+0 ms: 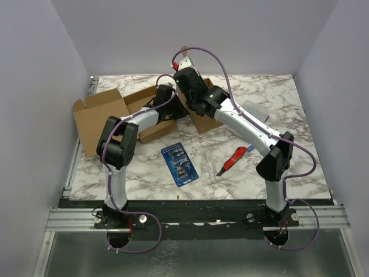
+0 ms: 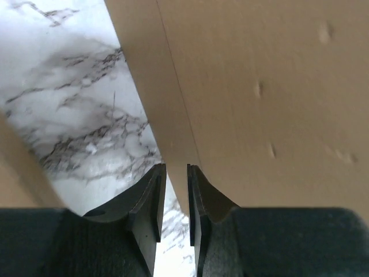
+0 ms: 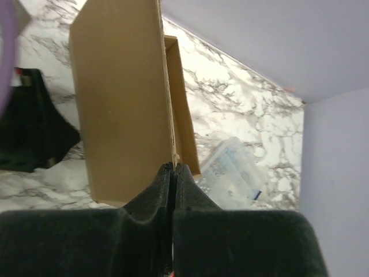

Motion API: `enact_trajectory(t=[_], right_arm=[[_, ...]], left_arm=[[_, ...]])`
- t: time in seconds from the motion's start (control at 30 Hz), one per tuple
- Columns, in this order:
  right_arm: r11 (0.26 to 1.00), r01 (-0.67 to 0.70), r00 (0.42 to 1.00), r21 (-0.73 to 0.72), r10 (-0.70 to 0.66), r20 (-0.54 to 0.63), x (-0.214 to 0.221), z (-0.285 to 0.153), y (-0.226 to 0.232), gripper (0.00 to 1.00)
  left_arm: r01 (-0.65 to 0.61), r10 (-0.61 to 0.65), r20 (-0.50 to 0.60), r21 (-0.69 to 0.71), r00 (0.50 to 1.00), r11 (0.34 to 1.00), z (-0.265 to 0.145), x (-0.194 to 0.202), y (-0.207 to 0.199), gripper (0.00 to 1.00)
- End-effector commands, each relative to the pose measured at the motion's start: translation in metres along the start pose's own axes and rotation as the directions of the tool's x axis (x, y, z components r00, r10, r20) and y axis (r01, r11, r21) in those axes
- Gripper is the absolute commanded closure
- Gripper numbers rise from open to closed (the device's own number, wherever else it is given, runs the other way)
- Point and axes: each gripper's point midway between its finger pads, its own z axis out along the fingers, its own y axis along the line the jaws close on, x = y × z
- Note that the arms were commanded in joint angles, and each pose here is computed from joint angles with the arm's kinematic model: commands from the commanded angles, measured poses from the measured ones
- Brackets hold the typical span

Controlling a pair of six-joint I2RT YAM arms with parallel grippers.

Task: Unpack the express box
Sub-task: Adjust the express box at the center of the board.

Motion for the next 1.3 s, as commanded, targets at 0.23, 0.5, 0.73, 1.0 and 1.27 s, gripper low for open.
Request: enact_trajectory(t=[0.23, 0.5, 0.73, 1.0, 1.27], right_arm=[[0.922, -0.325, 0.935, -0.210, 0.347, 0.075, -0.010, -0.028, 0.012, 1.00], [0.898, -0.360, 0.921, -0.252, 0.385, 0.054, 0.011, -0.013, 0.023, 0.99], [0.912, -0.316, 0.942, -0.262, 0.335, 0.030, 0.024, -0.003, 0.036, 0.96], [0.859, -0.307, 0.940, -0.411, 0.340, 0.010, 0.016, -0.019, 0.056, 0.66], [0.818, -0.303, 0.924, -0.489, 0.378, 0.059, -0.014, -0.057, 0.031, 0.20]], left_arm=[[0.020, -0.015, -0.036, 0.141, 0.999, 0.990, 0.084, 0.017, -0.071, 0.71], [0.013, -0.006, -0.055, 0.135, 0.998, 0.991, 0.077, 0.020, -0.064, 0.61], [-0.034, 0.037, -0.022, 0.115, 0.999, 0.993, -0.003, 0.012, -0.043, 0.48], [-0.074, 0.073, 0.016, 0.144, 0.997, 0.987, -0.104, 0.013, -0.029, 0.40], [-0.153, 0.131, 0.106, 0.237, 0.986, 0.959, -0.190, -0.010, -0.050, 0.31]])
